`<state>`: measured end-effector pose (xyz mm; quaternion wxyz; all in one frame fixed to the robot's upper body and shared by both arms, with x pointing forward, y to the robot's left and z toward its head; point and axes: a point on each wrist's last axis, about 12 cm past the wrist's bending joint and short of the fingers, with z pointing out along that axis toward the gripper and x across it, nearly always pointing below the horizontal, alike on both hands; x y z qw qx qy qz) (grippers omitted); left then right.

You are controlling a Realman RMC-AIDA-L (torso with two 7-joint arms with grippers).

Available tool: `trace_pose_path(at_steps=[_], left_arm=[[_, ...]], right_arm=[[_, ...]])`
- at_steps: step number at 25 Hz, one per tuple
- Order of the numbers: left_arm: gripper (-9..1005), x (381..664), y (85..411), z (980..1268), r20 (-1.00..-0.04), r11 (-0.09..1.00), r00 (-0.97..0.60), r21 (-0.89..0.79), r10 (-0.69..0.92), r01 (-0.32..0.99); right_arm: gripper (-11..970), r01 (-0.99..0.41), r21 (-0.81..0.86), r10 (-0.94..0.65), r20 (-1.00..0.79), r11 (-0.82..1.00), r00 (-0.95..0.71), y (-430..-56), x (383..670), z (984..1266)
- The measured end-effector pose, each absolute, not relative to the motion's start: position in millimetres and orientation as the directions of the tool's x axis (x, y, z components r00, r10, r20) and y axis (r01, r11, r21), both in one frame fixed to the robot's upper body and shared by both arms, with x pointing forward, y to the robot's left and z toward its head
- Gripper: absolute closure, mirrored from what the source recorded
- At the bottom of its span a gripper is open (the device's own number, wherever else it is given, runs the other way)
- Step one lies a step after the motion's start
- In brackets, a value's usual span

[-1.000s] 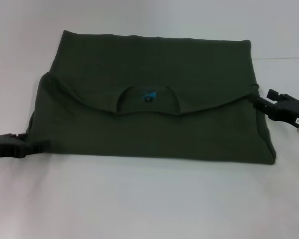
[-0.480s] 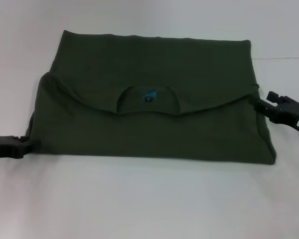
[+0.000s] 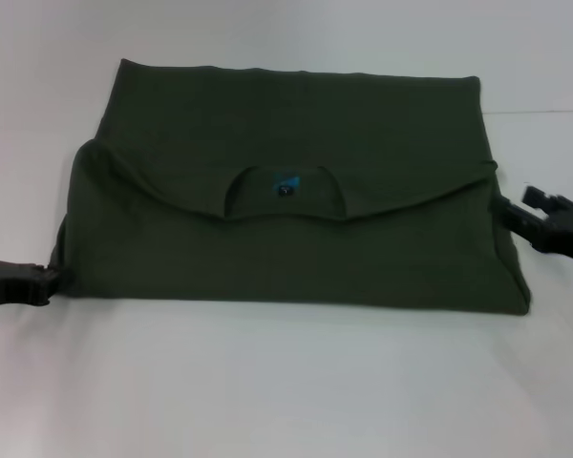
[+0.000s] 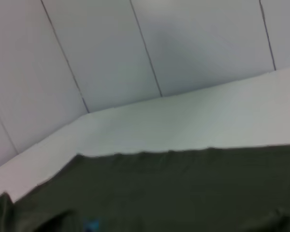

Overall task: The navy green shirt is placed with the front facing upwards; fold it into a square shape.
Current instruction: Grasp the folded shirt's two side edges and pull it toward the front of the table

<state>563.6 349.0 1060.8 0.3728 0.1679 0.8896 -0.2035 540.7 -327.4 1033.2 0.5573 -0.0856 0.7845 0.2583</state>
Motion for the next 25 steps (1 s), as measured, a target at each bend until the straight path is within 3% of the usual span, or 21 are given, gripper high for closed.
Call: trace_pose_path(at_steps=[4,12,25], left_arm=[[966,564,347,1061,-0.733,0.855,-0.665,-0.245,0.145,0.456],[965,566,336,1067,-0.766,0.833,-0.636,-0.290,0.094,0.472],[966,567,335,1078,-0.791,0.809,-0.607,-0.305,0.079,0.503]], right_arm=[[264,-0.432,0.292,0.124,-0.918,0.854,-0.376,-341,520,1028],[267,-0.405,0.316,0.140,-0.903,0.858,-0.407,-354,488,1016],[288,-0.413,0.345,0.126,-0.873,0.843,-0.472,-336,491,1003]])
